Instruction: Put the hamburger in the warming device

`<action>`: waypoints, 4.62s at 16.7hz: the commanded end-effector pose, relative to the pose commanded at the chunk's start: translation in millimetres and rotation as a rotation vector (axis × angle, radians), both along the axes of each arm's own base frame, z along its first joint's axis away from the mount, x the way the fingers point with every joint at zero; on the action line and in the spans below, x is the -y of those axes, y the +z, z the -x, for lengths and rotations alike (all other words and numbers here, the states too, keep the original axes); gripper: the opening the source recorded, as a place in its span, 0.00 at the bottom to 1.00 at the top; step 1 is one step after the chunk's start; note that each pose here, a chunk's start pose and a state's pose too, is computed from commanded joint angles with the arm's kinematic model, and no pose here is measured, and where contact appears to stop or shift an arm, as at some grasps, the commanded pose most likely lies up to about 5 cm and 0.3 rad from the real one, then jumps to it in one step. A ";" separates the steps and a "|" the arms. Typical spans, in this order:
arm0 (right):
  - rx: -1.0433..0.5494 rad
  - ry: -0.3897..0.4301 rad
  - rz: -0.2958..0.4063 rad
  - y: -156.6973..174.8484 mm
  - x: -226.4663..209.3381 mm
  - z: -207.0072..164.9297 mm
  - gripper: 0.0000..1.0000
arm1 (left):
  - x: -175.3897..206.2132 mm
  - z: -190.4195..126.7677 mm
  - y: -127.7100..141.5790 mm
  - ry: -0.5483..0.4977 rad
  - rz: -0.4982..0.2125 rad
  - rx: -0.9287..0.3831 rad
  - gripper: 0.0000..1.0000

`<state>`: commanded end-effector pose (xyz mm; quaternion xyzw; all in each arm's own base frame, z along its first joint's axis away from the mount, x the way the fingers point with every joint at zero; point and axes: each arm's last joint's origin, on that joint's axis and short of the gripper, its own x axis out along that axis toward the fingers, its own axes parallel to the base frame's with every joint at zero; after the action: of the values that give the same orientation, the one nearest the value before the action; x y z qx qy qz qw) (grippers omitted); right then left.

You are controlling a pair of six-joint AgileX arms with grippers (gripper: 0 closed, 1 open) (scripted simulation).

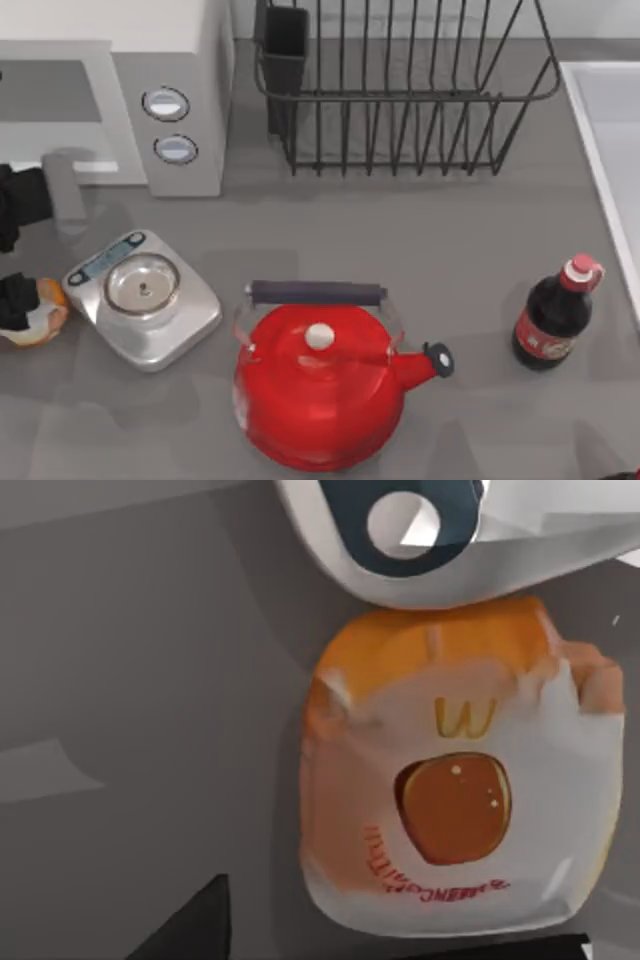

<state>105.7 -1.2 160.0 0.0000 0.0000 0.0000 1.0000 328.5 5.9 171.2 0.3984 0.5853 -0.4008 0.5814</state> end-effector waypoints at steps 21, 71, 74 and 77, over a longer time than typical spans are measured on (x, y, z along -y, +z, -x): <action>0.000 0.000 0.000 0.0 0.0 0.0 1.00 | 0.3 -0.4 -79.9 -0.002 -0.001 -0.001 0.85; 0.000 0.000 0.000 0.0 0.0 0.0 1.00 | -13.4 -57.6 16.7 0.307 0.003 0.442 0.00; 0.000 0.000 0.000 0.0 0.0 0.0 1.00 | -19.3 -81.6 6.8 0.464 0.078 0.690 0.00; 0.000 0.000 0.000 0.0 0.0 0.0 1.00 | -25.8 -94.6 -8.2 0.614 0.195 0.886 0.00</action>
<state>105.7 -1.2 160.0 0.0000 0.0000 0.0000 1.0000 423.1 31.7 163.0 0.2840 0.3338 -0.0589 0.8969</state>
